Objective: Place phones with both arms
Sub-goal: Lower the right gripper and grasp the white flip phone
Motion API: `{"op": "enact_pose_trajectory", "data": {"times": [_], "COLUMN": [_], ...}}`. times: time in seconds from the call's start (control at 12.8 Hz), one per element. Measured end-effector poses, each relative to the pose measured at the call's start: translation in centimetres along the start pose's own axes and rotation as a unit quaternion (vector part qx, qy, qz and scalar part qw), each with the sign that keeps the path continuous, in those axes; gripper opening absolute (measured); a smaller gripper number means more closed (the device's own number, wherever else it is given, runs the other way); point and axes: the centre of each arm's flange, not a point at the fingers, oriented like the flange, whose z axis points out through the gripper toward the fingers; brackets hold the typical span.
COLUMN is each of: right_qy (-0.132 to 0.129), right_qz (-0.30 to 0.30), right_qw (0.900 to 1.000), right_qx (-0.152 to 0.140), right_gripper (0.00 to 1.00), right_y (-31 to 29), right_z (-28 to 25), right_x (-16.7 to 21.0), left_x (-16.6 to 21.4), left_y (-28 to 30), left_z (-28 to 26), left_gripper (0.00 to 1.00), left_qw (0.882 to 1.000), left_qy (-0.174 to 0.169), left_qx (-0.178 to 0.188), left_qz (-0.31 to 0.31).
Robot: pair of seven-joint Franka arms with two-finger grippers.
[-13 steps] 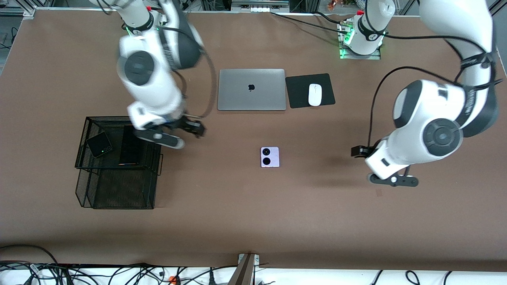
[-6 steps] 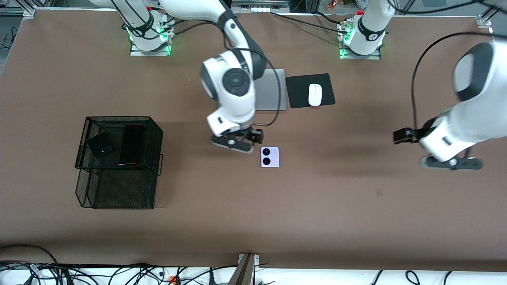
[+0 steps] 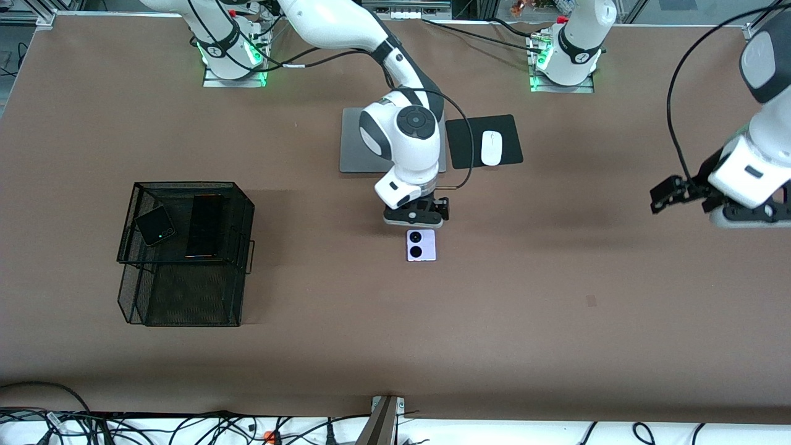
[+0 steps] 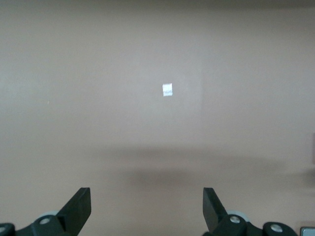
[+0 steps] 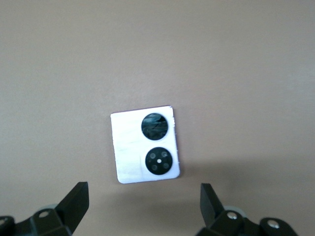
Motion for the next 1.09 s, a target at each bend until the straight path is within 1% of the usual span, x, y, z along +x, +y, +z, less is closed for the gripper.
{"op": "enact_pose_trajectory", "data": {"times": [0.16,0.31,0.47,0.7,1.09], "right_qy": [0.008,0.013,0.022,0.037,0.049], "right_qz": [-0.008,-0.012,-0.014,-0.014,-0.018], "right_qw": [1.000,1.000,1.000,0.999,0.999], "right_qx": [0.001,-0.001,0.003,0.009,0.013], "right_gripper": [1.00,1.00,1.00,1.00,1.00], "right_y": [-0.3,-0.2,0.0,0.4,0.7], "right_z": [1.9,3.3,4.4,5.8,7.4], "right_x": [-1.0,-1.4,-1.5,-1.2,-1.4], "left_x": [-1.3,-1.5,-1.7,-1.7,-1.7], "left_y": [-0.4,-0.4,-0.3,0.5,1.1], "left_z": [-1.2,-1.8,-1.8,-1.9,-1.8], "left_gripper": [1.00,1.00,1.00,1.00,1.00], "left_qw": [1.000,1.000,1.000,1.000,1.000], "left_qy": [0.007,0.011,0.006,0.007,0.004], "left_qx": [0.001,0.001,0.001,0.001,0.001], "left_qz": [-0.003,-0.002,-0.001,0.005,0.011]}}
